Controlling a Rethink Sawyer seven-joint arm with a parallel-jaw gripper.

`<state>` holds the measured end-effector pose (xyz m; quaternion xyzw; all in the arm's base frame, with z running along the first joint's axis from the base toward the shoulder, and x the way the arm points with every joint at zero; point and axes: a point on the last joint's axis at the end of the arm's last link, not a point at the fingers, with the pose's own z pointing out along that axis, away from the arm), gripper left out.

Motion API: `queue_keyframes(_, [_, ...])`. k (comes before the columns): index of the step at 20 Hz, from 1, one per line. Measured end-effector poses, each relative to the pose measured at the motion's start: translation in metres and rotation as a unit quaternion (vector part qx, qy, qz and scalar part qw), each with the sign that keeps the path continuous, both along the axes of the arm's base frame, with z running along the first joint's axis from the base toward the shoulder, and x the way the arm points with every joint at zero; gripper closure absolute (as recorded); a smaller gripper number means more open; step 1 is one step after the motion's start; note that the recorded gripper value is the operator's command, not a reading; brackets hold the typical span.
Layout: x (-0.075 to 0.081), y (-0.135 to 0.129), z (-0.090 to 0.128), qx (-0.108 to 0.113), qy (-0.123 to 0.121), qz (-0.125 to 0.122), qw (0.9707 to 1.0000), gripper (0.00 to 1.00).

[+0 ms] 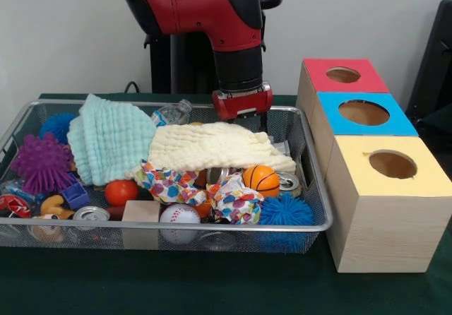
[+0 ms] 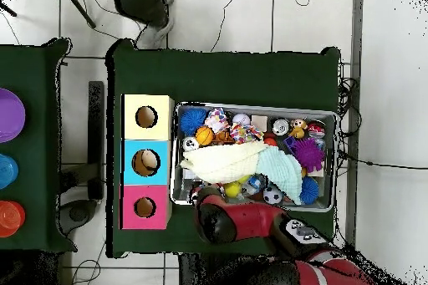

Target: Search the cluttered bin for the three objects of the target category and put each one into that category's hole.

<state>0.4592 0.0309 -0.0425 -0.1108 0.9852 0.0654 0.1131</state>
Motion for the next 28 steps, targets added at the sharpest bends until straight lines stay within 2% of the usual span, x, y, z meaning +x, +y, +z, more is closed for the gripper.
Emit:
queue_keyframes(1, [0.000,0.000,0.000,-0.002,0.001,0.002,1.0000,0.00])
queue_keyframes(2, [0.000,0.000,0.001,-0.005,0.001,0.003,1.0000,1.00])
queue_keyframes(19, [0.001,-0.005,0.008,-0.017,-0.006,0.021,0.9996,1.00])
queue_keyframes(24, [0.004,-0.005,0.019,-0.032,0.002,0.029,0.9990,1.00])
queue_keyframes(28, [0.010,-0.005,0.034,-0.045,0.019,0.032,0.9983,1.00])
